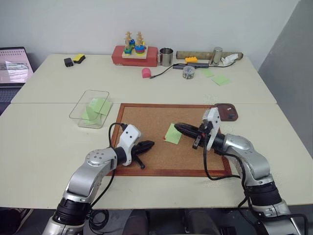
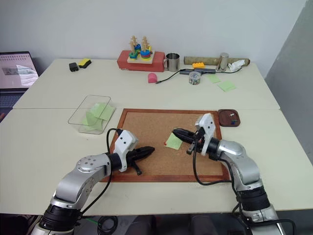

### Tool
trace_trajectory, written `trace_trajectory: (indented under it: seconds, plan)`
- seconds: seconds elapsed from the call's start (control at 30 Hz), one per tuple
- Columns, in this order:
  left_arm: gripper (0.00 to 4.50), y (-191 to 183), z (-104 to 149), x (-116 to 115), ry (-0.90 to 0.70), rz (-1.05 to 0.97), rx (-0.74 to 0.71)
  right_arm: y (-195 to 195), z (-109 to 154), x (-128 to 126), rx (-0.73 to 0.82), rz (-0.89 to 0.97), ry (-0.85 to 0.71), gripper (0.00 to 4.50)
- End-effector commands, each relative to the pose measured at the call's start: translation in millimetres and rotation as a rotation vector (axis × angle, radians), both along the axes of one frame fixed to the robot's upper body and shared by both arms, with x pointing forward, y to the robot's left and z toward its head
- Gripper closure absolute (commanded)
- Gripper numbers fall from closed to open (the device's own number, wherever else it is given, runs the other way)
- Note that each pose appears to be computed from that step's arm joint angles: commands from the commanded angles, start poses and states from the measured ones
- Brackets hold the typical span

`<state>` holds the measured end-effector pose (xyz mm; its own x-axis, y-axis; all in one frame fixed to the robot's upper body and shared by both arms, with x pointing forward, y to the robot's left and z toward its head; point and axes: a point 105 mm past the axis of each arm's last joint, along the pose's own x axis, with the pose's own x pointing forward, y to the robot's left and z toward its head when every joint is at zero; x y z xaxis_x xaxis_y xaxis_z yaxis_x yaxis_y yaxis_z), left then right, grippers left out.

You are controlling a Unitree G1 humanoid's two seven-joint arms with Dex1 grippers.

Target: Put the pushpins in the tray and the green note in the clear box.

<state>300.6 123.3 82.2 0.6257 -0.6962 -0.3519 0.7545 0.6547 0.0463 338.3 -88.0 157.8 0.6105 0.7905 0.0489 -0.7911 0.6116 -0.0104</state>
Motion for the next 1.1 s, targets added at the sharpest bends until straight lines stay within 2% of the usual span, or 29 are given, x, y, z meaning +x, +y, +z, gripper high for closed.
trace_trajectory:
  seconds: [0.03,0.2,0.43,0.47,0.57,0.73,0.97,1.0,1.1]
  plan:
    - [4.50,0,-9,-7,0.042,-0.018,0.014,-56,18,42,-0.019,-0.324,-0.078,4.48]
    - [4.50,-1,-9,-7,0.041,-0.022,0.015,-122,24,81,-0.006,-0.628,-0.058,4.48]
    - [4.50,1,-8,-5,0.034,-0.021,0.021,-143,-5,97,-0.022,-0.670,0.089,4.48]
    - [4.50,2,-7,-5,0.034,-0.019,0.021,-144,-8,97,-0.022,-0.666,0.104,4.14]
    - [4.50,3,-8,-6,0.033,-0.016,0.023,-144,-16,97,-0.017,-0.649,0.138,3.75]
    - [4.50,3,-8,-7,0.033,-0.014,0.024,-148,-20,97,-0.021,-0.665,0.153,2.71]
    - [4.50,3,-8,-7,0.033,-0.015,0.025,-150,-11,96,-0.009,-0.656,0.114,1.36]
    - [4.50,3,-8,-7,0.033,-0.016,0.025,-148,-4,96,-0.005,-0.635,0.084,1.12]
    - [4.50,3,-7,-7,0.035,-0.016,0.024,-111,9,81,-0.073,-0.424,0.006,0.40]
